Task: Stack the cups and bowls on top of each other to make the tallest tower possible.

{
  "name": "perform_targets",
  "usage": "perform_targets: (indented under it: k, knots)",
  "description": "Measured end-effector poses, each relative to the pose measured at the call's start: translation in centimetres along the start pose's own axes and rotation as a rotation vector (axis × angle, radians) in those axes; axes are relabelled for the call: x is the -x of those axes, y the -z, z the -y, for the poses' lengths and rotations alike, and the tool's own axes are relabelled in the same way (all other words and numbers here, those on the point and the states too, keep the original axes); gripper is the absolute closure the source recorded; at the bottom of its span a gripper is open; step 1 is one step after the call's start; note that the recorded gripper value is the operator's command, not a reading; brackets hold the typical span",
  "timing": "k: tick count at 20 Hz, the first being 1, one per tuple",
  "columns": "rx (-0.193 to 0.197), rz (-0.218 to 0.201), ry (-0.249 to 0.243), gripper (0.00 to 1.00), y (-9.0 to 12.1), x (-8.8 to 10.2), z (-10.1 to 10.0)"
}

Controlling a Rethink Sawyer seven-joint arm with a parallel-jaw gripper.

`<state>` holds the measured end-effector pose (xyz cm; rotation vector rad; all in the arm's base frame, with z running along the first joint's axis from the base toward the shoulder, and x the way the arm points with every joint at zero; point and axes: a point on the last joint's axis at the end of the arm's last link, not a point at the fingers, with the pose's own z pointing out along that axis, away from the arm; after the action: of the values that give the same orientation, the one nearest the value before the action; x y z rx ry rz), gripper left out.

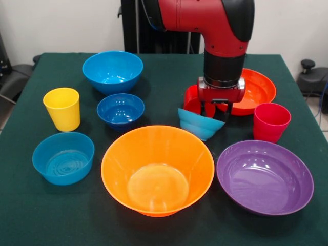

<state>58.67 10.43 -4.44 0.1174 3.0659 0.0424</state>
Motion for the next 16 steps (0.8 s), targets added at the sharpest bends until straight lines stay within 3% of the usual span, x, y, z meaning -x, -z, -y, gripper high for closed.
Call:
perform_targets:
  k: [6, 7, 16]
  knots:
    - [0.004, 0.015, -0.013, 0.0, -0.6, 1.2, 0.6]
    - [0.01, 0.026, -0.026, 1.0, -0.7, 2.1, 1.1]
    - [0.01, 0.065, -0.029, 1.0, 0.2, 4.0, 1.4]
